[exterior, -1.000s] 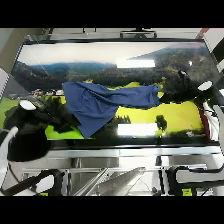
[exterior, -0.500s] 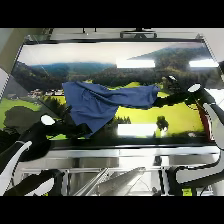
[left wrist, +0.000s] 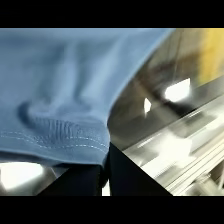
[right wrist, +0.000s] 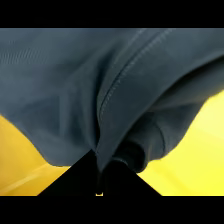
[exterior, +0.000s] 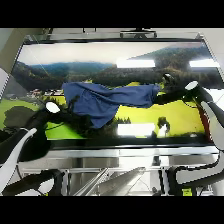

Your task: Fold the shirts.

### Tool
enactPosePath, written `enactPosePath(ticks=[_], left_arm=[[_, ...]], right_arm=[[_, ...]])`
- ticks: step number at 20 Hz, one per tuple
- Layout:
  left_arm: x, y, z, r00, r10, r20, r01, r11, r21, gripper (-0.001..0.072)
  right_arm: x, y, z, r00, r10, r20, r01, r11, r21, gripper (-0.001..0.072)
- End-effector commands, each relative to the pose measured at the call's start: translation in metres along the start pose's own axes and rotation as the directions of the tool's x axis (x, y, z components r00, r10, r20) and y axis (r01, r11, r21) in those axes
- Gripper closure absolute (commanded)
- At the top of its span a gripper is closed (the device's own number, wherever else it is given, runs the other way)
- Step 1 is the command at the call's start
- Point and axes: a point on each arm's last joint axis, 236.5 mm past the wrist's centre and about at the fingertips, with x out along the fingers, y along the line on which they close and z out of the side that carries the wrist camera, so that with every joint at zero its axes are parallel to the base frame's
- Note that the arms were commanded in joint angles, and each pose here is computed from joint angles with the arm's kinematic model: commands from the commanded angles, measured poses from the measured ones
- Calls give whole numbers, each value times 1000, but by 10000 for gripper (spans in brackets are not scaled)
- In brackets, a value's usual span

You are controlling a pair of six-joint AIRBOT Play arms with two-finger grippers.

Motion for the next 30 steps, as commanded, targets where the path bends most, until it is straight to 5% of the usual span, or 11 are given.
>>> enactPosePath(ticks=[1,6,12,15,18,22,25,28,29,30], left_arm=[[-72,-46,38,985,-64,162,45,992,114,687],[-264,-138,60,814,-246,525,72,941,330,685],[-428,-221,2,479,-324,816,-232,849,474,685],[-455,-243,-19,398,-306,865,-373,807,457,685],[-460,-233,-4,410,-296,862,-369,811,454,684],[-389,-174,62,623,-317,715,-136,856,498,685],[-283,-111,123,784,-269,560,-17,892,452,688],[-186,-30,190,850,-167,499,15,956,294,688],[-163,-8,205,869,-157,470,37,966,256,688],[-145,12,219,885,-155,438,63,974,218,682]], right_arm=[[-52,29,28,997,26,66,-26,1000,-3,689],[-238,88,87,884,-132,449,143,990,9,688],[-453,212,73,395,-233,888,435,899,43,688],[-489,258,55,256,-206,944,507,860,50,687],[-469,252,57,338,-189,922,432,901,27,687],[-369,176,92,588,-99,802,117,992,37,687],[-256,90,106,740,-96,666,-37,982,183,687],[-136,-14,111,807,-196,557,-17,935,354,687],[-105,-40,108,824,-212,526,-20,916,401,671],[-78,-60,104,844,-205,496,-36,900,434,503]])
